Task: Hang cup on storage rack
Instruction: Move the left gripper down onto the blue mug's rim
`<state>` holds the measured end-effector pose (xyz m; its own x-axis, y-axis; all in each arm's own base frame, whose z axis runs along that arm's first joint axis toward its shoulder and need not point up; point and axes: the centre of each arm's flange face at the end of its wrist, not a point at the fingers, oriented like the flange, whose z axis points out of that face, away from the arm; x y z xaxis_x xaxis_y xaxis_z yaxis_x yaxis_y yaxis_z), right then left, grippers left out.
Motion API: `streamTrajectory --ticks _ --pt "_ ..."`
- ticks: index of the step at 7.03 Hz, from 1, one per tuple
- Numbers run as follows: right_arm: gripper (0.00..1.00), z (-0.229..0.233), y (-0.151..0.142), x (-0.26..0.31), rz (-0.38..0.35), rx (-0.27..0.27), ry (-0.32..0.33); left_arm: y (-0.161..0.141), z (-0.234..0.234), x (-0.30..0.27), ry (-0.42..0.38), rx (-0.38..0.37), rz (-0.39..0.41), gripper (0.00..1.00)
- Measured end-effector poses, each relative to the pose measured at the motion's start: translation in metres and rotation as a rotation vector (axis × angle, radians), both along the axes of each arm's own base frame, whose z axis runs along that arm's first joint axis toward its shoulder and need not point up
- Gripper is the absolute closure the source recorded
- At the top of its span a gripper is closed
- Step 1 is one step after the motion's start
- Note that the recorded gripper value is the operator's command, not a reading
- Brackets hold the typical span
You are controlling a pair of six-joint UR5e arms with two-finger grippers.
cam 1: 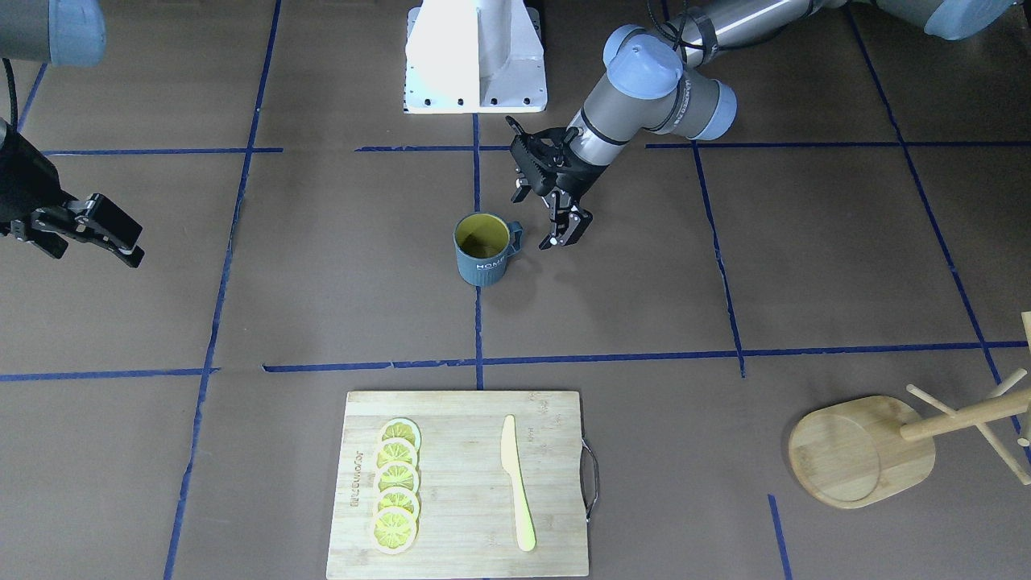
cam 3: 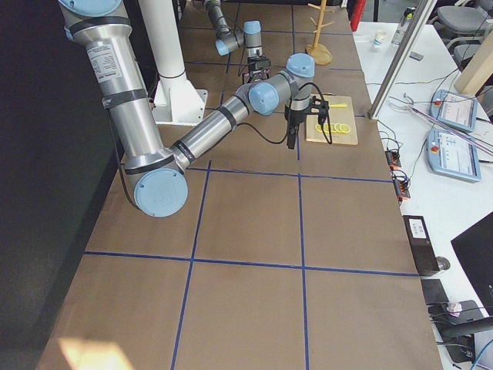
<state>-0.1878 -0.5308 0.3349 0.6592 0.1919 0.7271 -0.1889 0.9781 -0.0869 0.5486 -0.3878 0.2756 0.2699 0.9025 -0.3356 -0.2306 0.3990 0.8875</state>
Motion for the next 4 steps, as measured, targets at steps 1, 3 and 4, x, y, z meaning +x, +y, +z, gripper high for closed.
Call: streamTrajectory --ticks 1,3,4 --pt "0.00 0.000 0.000 0.001 0.002 0.000 -0.001 -0.001 0.001 0.005 0.010 0.005 -0.001 0.01" --pt "0.00 0.000 -0.001 0.001 0.004 -0.001 -0.001 -0.003 -0.007 0.012 0.035 0.014 -0.001 0.05" --pt "0.00 -0.001 -0.001 0.001 0.005 -0.002 -0.001 -0.004 -0.012 0.014 0.045 0.019 -0.002 0.12"
